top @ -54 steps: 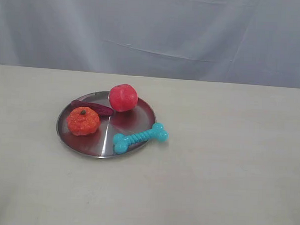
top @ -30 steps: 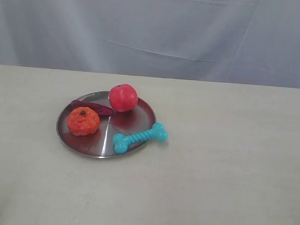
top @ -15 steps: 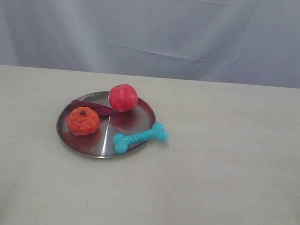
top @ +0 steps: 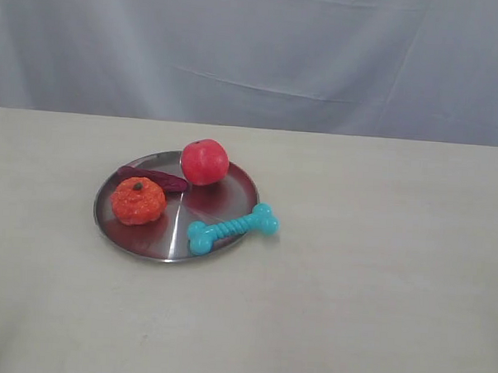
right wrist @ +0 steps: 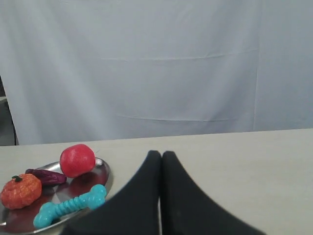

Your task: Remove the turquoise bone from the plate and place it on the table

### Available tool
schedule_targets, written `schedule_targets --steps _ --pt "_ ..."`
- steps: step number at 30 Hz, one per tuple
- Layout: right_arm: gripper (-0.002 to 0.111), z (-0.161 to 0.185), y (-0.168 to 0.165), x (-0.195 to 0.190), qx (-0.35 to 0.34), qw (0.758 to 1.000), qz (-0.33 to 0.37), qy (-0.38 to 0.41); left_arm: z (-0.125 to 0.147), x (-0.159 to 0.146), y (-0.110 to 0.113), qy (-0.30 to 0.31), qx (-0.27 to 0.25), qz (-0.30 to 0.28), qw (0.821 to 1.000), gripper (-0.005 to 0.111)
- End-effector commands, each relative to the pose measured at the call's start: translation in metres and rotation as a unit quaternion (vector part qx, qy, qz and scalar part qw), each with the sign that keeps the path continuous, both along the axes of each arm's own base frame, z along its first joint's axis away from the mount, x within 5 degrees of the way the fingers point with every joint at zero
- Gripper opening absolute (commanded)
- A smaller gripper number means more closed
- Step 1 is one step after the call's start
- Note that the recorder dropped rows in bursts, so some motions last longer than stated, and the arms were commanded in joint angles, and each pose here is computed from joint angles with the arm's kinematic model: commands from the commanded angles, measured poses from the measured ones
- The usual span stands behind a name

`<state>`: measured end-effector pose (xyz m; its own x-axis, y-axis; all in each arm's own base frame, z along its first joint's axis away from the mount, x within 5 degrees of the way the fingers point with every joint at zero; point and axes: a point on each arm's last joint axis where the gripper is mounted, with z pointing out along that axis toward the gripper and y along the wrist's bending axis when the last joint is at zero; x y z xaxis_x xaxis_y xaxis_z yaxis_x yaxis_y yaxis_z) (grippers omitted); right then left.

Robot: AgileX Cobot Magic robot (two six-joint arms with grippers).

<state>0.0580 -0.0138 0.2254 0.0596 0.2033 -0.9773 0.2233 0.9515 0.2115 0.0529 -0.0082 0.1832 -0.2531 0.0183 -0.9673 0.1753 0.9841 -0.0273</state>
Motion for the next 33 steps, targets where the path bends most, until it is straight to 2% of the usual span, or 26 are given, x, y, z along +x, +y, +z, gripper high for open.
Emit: schedule_targets --steps 1,6,11,15,25,33 --pt "0.000 0.018 -0.001 0.001 0.008 1.000 -0.002 0.005 -0.001 0.000 0.000 0.001 0.000 -0.001 1.000 0.000" --pt "0.000 0.034 0.000 0.005 0.057 0.998 0.006 0.025 -0.001 0.000 0.000 0.001 0.000 -0.001 1.000 0.000" --pt "-0.001 0.061 0.001 0.009 0.022 0.993 0.016 0.112 -0.001 0.000 0.000 0.001 0.000 -0.001 1.000 0.000" --pt "-0.001 0.084 0.001 0.022 0.020 0.983 0.039 0.179 -0.001 0.000 0.000 0.001 0.000 -0.001 1.000 0.000" --pt "-0.001 0.116 0.003 0.078 -0.025 0.958 0.130 0.255 -0.001 0.000 0.000 0.001 0.000 -0.001 1.000 0.000" --pt "-0.001 0.135 0.021 0.130 -0.068 0.934 0.203 0.285 -0.001 0.000 0.000 0.001 0.000 -0.001 1.000 0.000"
